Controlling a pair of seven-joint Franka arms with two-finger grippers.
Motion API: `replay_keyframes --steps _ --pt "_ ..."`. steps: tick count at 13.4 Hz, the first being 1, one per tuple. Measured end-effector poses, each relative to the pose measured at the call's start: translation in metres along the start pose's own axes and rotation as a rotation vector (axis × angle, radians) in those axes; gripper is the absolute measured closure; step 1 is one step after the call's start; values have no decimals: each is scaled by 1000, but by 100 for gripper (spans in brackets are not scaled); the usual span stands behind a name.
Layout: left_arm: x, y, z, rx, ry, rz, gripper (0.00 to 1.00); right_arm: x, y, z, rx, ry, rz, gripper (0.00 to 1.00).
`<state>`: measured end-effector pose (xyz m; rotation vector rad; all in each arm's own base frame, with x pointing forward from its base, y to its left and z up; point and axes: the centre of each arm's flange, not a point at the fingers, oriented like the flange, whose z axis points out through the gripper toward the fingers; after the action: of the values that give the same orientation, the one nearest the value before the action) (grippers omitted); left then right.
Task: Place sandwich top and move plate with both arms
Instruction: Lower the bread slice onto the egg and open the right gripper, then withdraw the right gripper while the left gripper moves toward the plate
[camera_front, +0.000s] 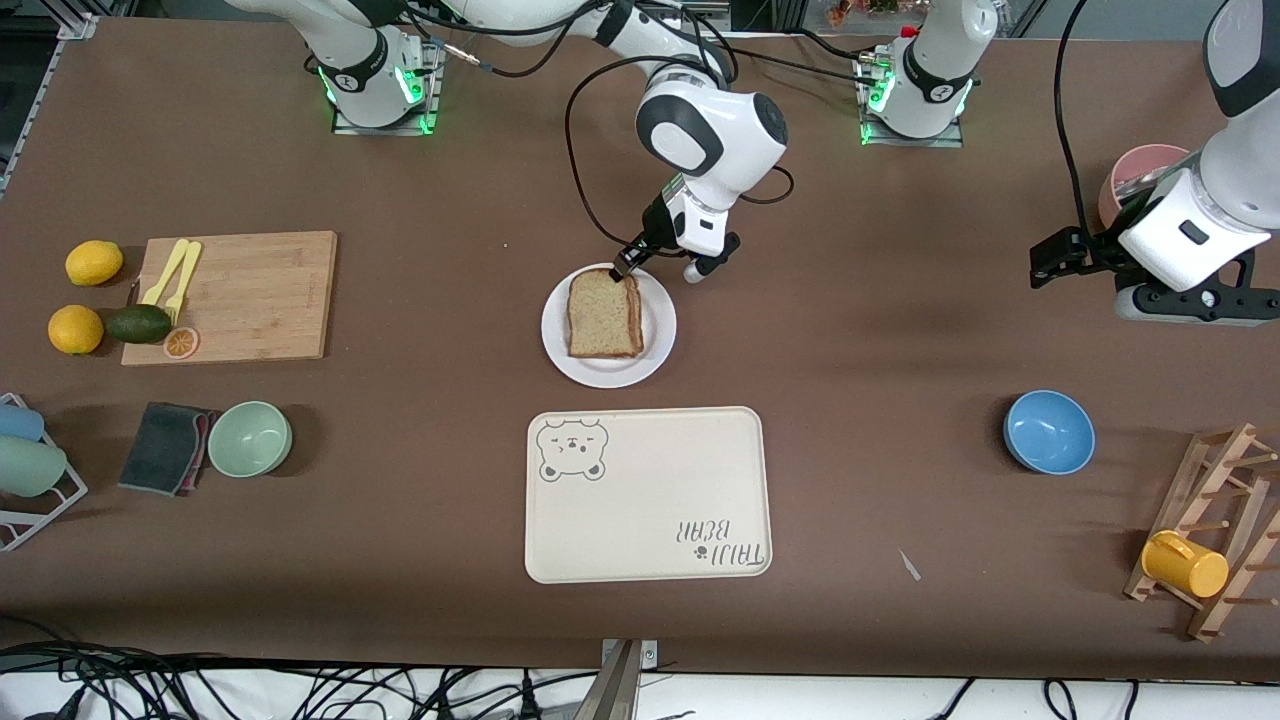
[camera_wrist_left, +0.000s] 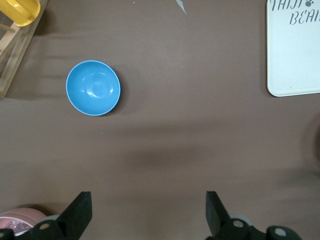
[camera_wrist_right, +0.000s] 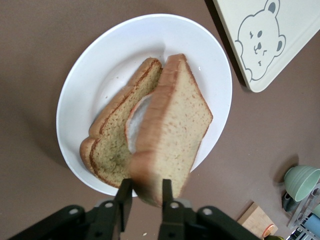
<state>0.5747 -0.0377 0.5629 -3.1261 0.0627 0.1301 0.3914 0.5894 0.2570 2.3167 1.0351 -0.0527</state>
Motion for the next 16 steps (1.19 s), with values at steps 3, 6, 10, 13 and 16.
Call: replay_keyframes --steps 3,6,10,13,16 --pt "0 0 0 0 0 0 0 -1 14 -19 60 11 37 33" --pt "0 0 0 0 0 0 0 -2 73 -32 182 -10 145 1" --pt "0 0 0 0 0 0 0 -23 239 -28 435 -40 389 0" --pt "0 0 0 0 0 0 0 -49 325 -13 582 -68 542 0" --pt "0 0 0 0 0 0 0 -74 392 12 605 -88 655 0"
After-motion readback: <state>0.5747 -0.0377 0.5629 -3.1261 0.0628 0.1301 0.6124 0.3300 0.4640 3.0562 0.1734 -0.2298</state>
